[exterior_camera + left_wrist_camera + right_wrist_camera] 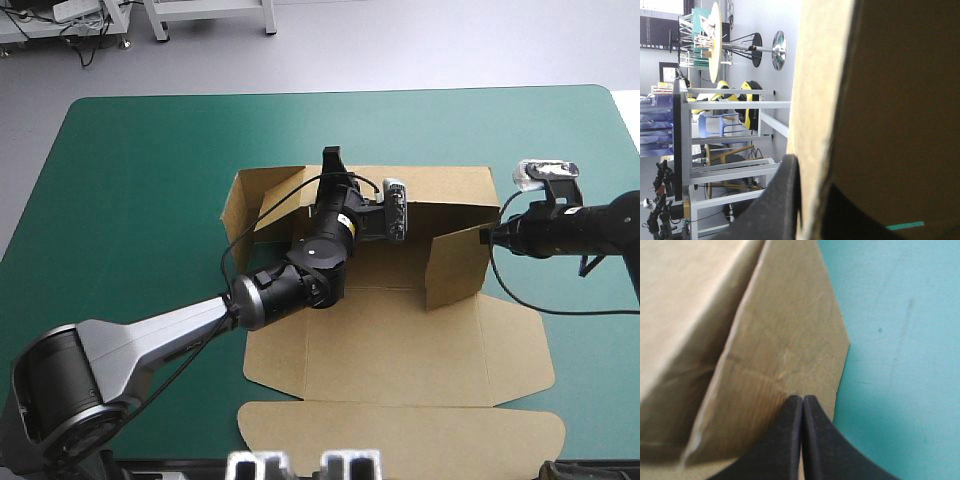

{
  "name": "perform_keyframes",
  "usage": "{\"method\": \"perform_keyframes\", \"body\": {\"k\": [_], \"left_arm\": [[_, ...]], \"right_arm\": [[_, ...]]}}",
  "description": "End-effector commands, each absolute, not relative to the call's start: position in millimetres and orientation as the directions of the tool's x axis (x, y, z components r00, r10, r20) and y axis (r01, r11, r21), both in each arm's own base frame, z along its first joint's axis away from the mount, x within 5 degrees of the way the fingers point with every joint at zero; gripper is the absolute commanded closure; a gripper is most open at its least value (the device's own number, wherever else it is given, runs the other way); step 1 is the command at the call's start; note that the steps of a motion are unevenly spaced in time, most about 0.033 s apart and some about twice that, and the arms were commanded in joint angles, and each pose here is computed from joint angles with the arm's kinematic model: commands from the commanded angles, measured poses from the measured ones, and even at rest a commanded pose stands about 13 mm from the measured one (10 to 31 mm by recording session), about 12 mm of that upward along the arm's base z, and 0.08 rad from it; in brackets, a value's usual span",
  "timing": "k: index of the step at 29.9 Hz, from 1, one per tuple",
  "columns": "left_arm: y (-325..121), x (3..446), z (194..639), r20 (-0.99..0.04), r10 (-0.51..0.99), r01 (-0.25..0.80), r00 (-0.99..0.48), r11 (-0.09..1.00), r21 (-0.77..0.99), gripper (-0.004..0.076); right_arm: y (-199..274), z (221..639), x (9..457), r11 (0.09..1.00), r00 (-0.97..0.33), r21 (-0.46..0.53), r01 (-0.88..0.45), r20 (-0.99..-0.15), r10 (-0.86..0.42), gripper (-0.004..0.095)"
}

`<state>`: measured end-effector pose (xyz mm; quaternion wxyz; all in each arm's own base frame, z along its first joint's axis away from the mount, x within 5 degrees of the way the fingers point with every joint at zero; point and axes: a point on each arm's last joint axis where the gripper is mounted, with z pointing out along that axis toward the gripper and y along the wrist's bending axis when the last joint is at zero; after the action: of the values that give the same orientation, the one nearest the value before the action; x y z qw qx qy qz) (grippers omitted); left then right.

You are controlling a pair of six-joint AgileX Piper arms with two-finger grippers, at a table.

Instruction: Fold the box

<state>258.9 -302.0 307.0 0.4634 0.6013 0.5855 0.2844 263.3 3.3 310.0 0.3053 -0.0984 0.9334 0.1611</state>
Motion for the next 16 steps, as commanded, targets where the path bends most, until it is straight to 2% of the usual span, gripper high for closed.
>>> {"method": "perform_keyframes", "body": {"k": [1, 6, 8, 14, 16], "left_arm": [[-301.3, 257.0, 313.5, -0.234, 0.965, 0.446, 0.120, 0.158, 0.881, 0.0734], [-302.8, 257.5, 312.3, -0.230, 0.964, 0.444, 0.131, 0.150, 0.883, 0.0734], [-302.8, 257.6, 312.5, -0.228, 0.965, 0.442, 0.133, 0.148, 0.885, 0.0734], [-303.2, 257.5, 312.6, -0.229, 0.964, 0.441, 0.138, 0.147, 0.885, 0.0734], [-303.3, 257.7, 313.0, -0.224, 0.964, 0.437, 0.141, 0.143, 0.888, 0.0734]], "right_arm": [[6.3, 330.0, 249.3, 0.920, -0.705, 0.181, -0.347, -0.698, -0.128, 0.0923], [6.1, 336.4, 243.6, 0.902, -0.636, 0.067, -0.427, -0.731, -0.247, 0.0917], [6.5, 335.9, 243.0, 0.891, -0.626, 0.043, -0.452, -0.727, -0.282, 0.0879], [6.6, 327.7, 245.1, 0.869, -0.642, 0.035, -0.493, -0.689, -0.337, 0.0586], [6.3, 326.8, 246.3, 0.869, -0.641, 0.031, -0.494, -0.689, -0.340, 0.0516]]}}
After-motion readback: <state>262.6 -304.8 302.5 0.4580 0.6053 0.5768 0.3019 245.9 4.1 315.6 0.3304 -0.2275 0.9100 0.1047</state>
